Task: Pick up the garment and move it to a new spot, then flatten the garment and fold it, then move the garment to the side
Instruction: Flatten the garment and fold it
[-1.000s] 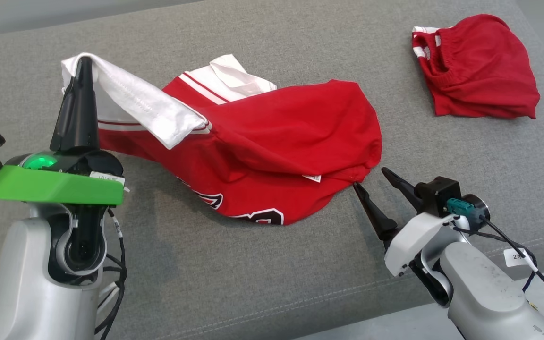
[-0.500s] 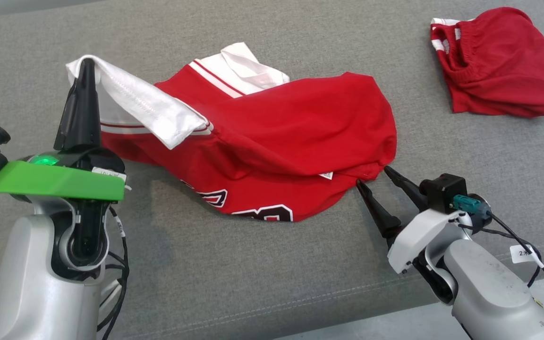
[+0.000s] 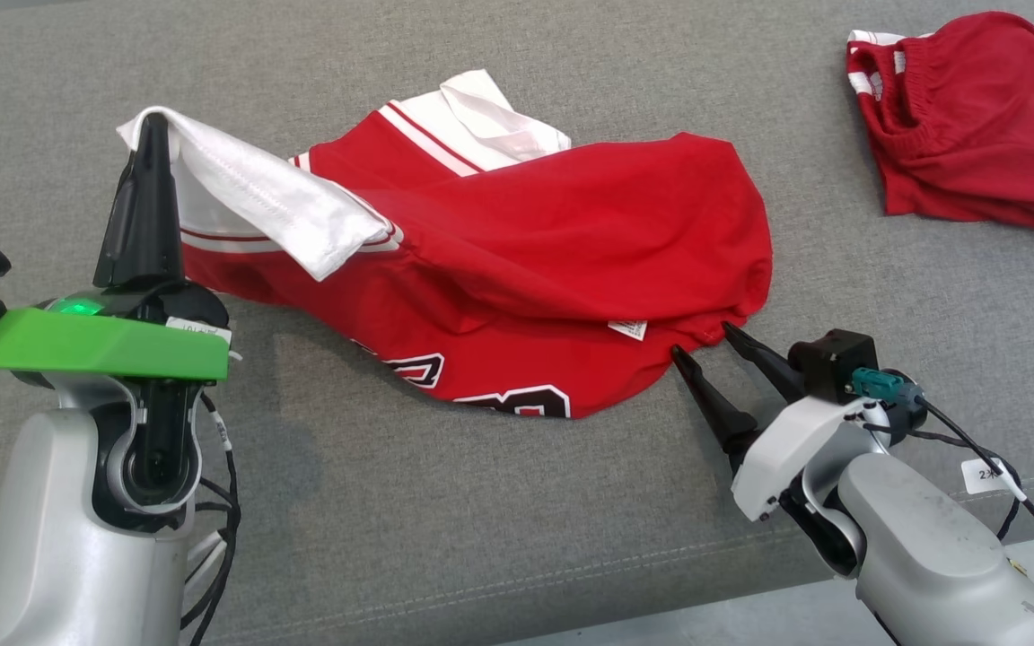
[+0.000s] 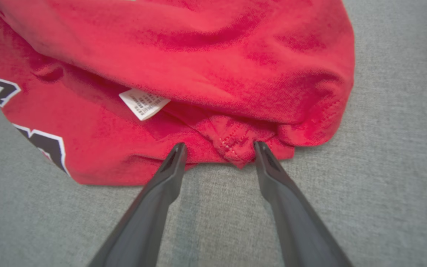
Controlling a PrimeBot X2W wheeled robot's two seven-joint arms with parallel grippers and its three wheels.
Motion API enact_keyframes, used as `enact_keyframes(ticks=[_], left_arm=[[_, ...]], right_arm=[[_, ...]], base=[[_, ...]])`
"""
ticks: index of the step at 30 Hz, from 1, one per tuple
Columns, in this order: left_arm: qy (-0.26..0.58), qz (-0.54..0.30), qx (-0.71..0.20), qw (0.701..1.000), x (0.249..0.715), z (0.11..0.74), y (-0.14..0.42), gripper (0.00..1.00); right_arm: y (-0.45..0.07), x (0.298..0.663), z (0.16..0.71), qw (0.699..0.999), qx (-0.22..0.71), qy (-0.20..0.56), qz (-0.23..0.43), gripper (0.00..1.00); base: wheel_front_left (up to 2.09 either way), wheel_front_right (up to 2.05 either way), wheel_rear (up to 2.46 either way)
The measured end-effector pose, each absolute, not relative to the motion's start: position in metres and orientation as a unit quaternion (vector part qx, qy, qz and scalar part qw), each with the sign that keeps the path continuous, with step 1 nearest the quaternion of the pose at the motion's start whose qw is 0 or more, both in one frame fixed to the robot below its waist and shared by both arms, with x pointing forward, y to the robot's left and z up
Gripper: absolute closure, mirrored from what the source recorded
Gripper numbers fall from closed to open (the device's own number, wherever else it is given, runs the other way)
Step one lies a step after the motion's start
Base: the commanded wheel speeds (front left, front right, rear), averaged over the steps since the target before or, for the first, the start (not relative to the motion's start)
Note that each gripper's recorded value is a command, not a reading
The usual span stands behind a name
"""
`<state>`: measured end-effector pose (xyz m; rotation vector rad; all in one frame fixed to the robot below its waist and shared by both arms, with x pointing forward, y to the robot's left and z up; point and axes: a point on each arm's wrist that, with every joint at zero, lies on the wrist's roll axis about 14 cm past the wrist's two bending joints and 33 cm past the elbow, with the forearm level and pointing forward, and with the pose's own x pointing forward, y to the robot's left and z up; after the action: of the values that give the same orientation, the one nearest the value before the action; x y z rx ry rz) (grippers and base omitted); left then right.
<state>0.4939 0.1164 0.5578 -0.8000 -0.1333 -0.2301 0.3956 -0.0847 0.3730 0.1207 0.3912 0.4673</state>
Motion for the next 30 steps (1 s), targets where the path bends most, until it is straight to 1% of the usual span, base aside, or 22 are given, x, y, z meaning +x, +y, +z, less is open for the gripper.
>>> enact_keyframes(ticks=[2, 3, 4, 5, 6, 7, 10, 13, 18, 22, 27, 30], left_arm=[[-0.064, -0.111, -0.388, 0.913, 0.494, 0.557, 0.117, 1.0], [-0.065, -0.111, -0.389, 0.912, 0.494, 0.557, 0.117, 1.0], [-0.064, -0.11, -0.389, 0.912, 0.494, 0.556, 0.117, 1.0], [-0.063, -0.11, -0.389, 0.912, 0.495, 0.556, 0.117, 1.0], [-0.063, -0.11, -0.389, 0.913, 0.495, 0.555, 0.116, 1.0], [-0.063, -0.11, -0.389, 0.912, 0.495, 0.555, 0.116, 1.0], [-0.066, -0.107, -0.391, 0.912, 0.496, 0.555, 0.118, 1.0], [-0.072, -0.101, -0.395, 0.91, 0.497, 0.557, 0.122, 1.0], [-0.089, -0.092, -0.403, 0.906, 0.496, 0.562, 0.13, 1.0], [-0.115, -0.093, -0.419, 0.896, 0.493, 0.577, 0.136, 1.0], [-0.137, -0.092, -0.436, 0.885, 0.48, 0.589, 0.143, 1.0], [-0.136, -0.093, -0.446, 0.88, 0.468, 0.589, 0.143, 1.0]], right_arm=[[-0.084, 0.397, 0.374, 0.952, 0.061, 0.191, 0.23, 0.51], [-0.084, 0.398, 0.375, 0.952, 0.061, 0.189, 0.231, 0.56], [-0.084, 0.399, 0.376, 0.953, 0.06, 0.188, 0.231, 0.62], [-0.085, 0.4, 0.377, 0.953, 0.061, 0.187, 0.231, 0.81], [-0.085, 0.4, 0.377, 0.953, 0.06, 0.187, 0.231, 0.95], [-0.086, 0.4, 0.378, 0.953, 0.058, 0.186, 0.231, 1.0], [-0.088, 0.402, 0.381, 0.954, 0.055, 0.181, 0.231, 1.0], [-0.088, 0.412, 0.396, 0.958, 0.057, 0.157, 0.233, 1.0], [-0.102, 0.442, 0.442, 0.971, 0.054, 0.082, 0.218, 1.0], [-0.12, 0.458, 0.487, 0.979, 0.051, 0.014, 0.198, 1.0], [-0.142, 0.462, 0.535, 0.982, 0.031, -0.056, 0.178, 1.0], [-0.152, 0.453, 0.551, 0.982, 0.025, -0.079, 0.169, 1.0]], base=[[0.0, 0.0, 0.0], [0.0, 0.0, 0.0], [0.0, 0.0, 0.0], [0.0, 0.0, 0.0], [0.0, 0.0, 0.0], [0.0, 0.0, 0.0], [0.0, 0.0, 0.0], [0.0, 0.0, 0.0], [0.0, 0.0, 0.0], [0.0, 0.0, 0.0], [0.0, 0.0, 0.0], [0.0, 0.0, 0.0]])
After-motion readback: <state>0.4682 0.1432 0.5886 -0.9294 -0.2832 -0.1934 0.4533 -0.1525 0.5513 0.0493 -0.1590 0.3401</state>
